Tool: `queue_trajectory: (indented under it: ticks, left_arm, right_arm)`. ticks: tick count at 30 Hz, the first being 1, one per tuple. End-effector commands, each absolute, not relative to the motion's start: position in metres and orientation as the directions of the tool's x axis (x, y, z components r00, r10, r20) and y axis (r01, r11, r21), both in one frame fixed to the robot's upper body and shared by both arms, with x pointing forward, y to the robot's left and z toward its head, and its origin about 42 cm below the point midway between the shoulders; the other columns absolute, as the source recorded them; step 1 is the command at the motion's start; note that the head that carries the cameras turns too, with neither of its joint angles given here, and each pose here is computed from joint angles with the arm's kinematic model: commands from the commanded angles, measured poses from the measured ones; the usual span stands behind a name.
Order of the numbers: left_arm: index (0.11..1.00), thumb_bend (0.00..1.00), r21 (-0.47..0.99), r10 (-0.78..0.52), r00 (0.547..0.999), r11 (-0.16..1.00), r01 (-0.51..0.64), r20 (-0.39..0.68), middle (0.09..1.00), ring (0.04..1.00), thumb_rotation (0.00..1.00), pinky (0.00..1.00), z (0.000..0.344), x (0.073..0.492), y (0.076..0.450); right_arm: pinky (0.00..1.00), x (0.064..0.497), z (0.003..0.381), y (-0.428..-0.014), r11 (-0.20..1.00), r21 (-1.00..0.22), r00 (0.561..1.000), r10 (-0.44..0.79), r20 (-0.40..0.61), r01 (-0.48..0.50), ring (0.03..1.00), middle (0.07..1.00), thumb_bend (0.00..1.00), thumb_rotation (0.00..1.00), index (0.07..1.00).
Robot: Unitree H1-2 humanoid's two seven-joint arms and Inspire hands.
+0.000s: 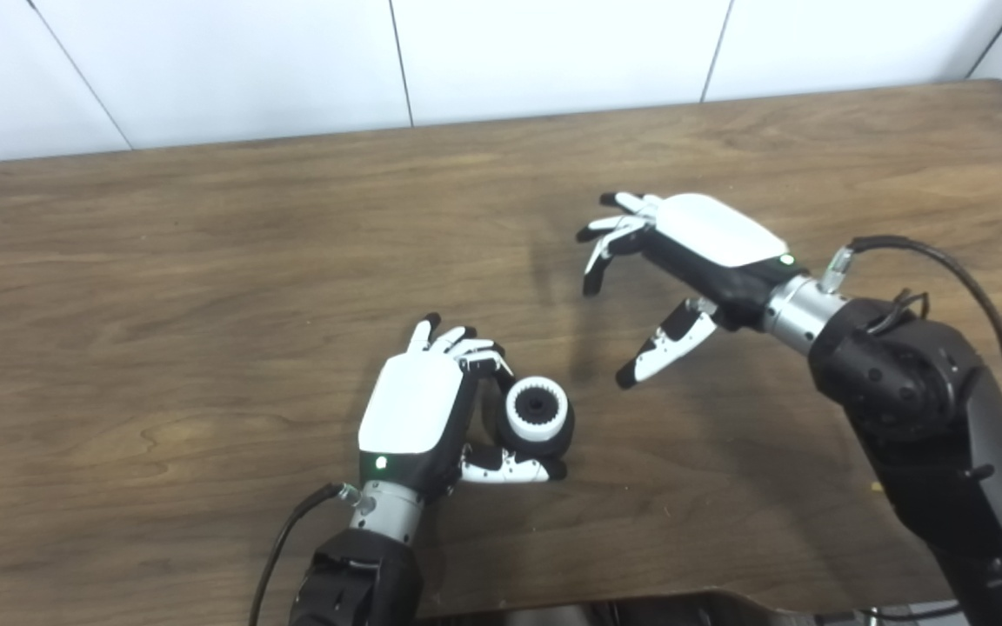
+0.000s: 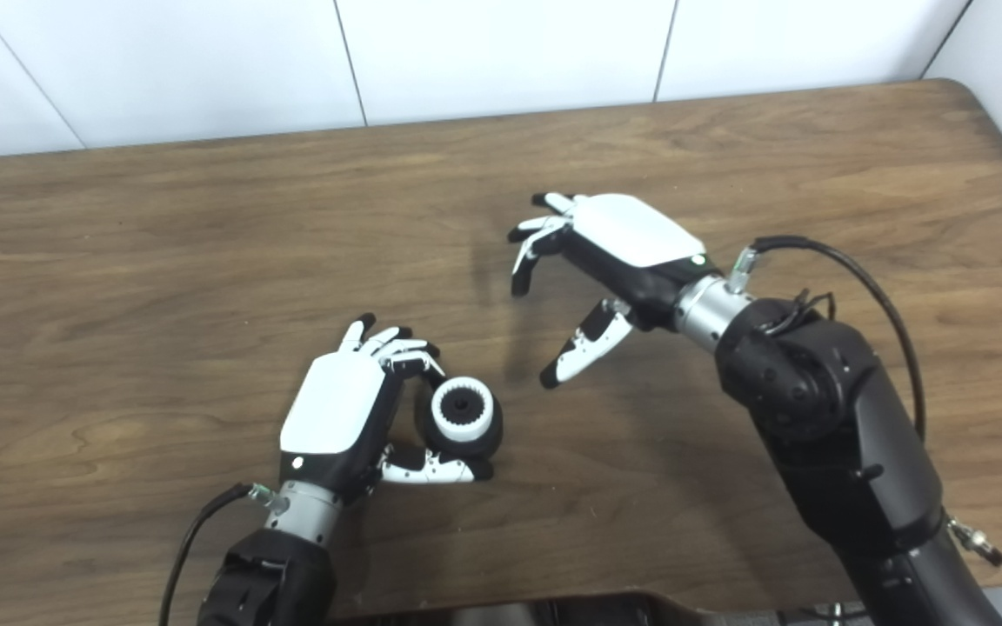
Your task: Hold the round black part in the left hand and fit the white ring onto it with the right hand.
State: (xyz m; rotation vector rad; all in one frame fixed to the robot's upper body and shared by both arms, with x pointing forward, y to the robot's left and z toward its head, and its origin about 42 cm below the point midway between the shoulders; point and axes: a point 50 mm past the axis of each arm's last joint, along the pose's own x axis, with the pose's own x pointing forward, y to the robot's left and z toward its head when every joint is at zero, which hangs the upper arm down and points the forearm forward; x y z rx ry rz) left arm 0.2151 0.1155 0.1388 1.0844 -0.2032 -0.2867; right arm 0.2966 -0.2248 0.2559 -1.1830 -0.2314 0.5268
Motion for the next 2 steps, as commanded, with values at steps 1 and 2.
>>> queue_trajectory:
  ticks: [1, 2]
  left_arm:
    - [0.483, 0.52, 0.892, -0.329, 0.943, 0.439, 0.111, 0.045, 0.763, 0.871, 0.06, 1.0, 0.1438, 0.2166, 0.1167]
    - [0.483, 0.52, 0.892, -0.329, 0.943, 0.438, 0.11, 0.045, 0.761, 0.868, 0.06, 1.0, 0.1437, 0.2165, 0.1169]
  right_arm:
    - [1.0, 0.2975, 0.2794, -0.2274, 0.278, -0.943, 0.859, 0.512, -0.018, -0.185, 0.975, 0.853, 0.99, 0.21, 0.611]
    - [1.0, 0.2976, 0.2798, -0.2283, 0.279, -0.942, 0.861, 0.509, -0.018, -0.185, 0.974, 0.854, 0.99, 0.21, 0.615]
